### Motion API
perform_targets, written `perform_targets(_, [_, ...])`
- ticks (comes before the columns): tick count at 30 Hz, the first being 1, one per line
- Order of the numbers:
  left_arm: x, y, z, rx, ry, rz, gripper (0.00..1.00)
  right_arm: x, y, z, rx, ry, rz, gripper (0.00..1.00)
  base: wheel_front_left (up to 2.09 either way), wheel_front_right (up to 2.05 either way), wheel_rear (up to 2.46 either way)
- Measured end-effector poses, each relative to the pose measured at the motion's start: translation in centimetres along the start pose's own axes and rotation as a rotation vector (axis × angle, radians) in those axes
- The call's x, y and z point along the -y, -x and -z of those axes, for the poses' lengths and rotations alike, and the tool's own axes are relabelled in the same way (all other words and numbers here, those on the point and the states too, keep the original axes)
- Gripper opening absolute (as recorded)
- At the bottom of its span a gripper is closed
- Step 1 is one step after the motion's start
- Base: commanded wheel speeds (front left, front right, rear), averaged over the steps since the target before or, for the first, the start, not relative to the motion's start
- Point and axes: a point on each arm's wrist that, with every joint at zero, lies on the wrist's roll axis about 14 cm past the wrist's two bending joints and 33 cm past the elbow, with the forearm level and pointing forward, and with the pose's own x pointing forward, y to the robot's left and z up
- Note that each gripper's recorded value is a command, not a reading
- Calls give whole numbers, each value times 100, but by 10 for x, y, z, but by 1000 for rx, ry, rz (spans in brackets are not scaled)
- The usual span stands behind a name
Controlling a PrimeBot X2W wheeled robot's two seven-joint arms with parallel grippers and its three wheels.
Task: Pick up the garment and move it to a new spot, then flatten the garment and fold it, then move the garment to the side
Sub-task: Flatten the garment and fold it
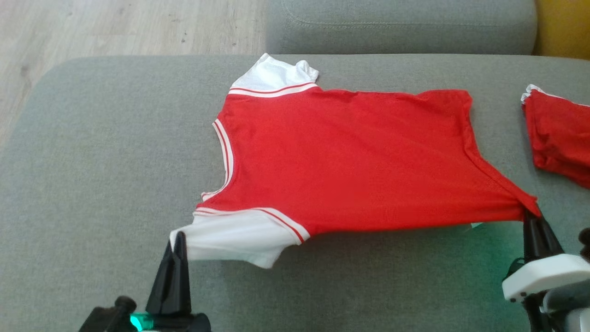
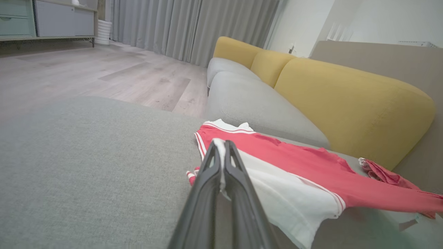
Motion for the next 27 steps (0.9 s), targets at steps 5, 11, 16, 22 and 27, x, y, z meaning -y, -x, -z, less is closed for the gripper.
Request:
perform_targets(5, [8, -1, 13, -64, 4, 25, 0, -3, -1, 13, -70, 10, -8, 0, 0, 0, 0])
perform_targets(11, [11, -16, 21, -102, -14, 59, 0, -9, -6, 31, -174, 44, -24, 0, 0, 0, 0])
perform_targets(16, [22, -40, 15, -92, -35, 121, 0, -14, -18, 31, -213, 56, -32, 0, 0, 0, 0])
perform_targets(22, [28, -80, 10, -94, -87, 186, 0, -14, -42, 24, -229, 69, -24, 0, 0, 0, 0])
perform_targets(27, [30, -120, 3, -71, -118, 205, 0, -12, -69, 10, -206, 70, -13, 0, 0, 0, 0])
